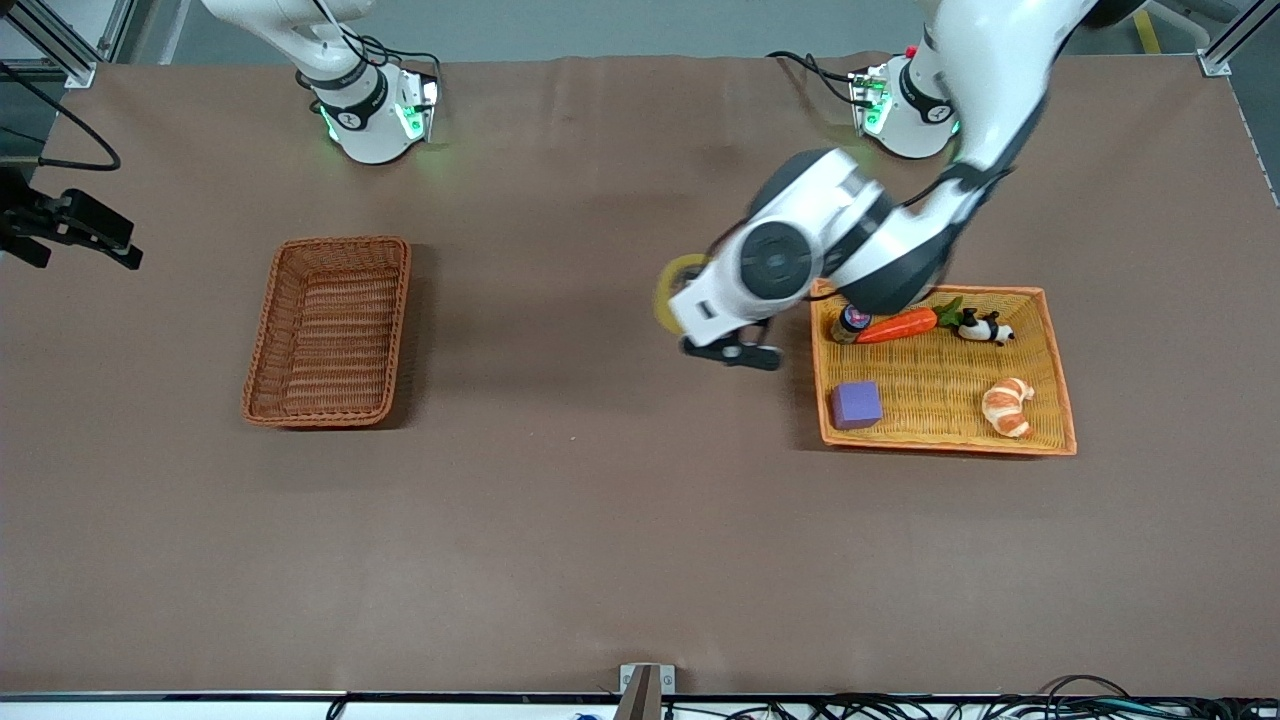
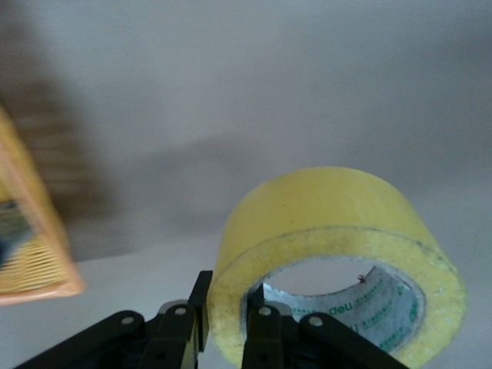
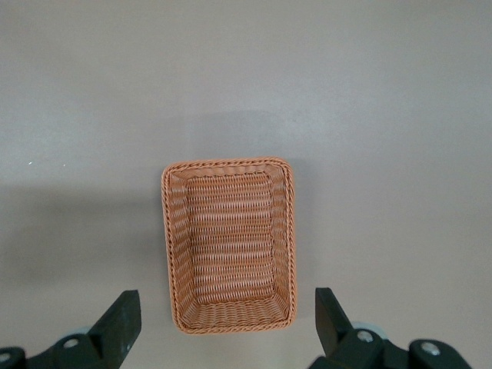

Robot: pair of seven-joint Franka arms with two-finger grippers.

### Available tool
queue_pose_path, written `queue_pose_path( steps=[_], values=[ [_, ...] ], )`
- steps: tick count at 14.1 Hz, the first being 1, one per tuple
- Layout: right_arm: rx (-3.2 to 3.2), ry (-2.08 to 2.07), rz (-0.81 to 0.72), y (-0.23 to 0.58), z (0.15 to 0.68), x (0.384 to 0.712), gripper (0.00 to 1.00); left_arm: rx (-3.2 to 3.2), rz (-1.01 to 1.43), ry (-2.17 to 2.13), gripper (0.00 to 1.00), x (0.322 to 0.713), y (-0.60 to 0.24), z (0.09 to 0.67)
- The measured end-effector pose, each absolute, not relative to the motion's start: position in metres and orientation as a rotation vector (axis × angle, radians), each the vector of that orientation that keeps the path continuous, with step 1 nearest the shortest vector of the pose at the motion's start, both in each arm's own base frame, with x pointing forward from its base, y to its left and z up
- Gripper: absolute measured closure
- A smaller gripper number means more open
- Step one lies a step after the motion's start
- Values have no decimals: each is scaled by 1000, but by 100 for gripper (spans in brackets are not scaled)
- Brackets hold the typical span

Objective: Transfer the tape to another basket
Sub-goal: 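Lift the tape roll and carry it toward the brown basket, then set the tape roll on the table while the right gripper approaches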

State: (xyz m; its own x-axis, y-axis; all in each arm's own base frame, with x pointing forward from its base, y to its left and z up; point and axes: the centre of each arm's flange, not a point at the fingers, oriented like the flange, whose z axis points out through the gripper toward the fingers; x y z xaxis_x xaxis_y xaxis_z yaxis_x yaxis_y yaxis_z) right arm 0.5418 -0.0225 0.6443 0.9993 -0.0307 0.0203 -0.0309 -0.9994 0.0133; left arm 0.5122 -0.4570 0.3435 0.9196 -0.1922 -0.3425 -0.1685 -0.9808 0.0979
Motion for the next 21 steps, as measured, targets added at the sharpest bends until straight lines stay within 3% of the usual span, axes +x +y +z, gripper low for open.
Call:
queue_pose_path(
  steps=[7, 15, 19, 21],
  values=[
    [3125, -48, 73, -22, 640, 551, 0, 3113, -312, -184, 78, 491, -567, 218],
    [3160, -35, 65, -12, 607, 577, 0, 2954, -354, -34, 75, 502, -585, 204],
    [3174, -33, 52, -8, 588, 589, 0, 2949, -348, -24, 40, 508, -582, 212],
    [3180, -16, 47, -1, 578, 592, 0, 2955, -361, -22, 37, 512, -578, 228]
  ],
)
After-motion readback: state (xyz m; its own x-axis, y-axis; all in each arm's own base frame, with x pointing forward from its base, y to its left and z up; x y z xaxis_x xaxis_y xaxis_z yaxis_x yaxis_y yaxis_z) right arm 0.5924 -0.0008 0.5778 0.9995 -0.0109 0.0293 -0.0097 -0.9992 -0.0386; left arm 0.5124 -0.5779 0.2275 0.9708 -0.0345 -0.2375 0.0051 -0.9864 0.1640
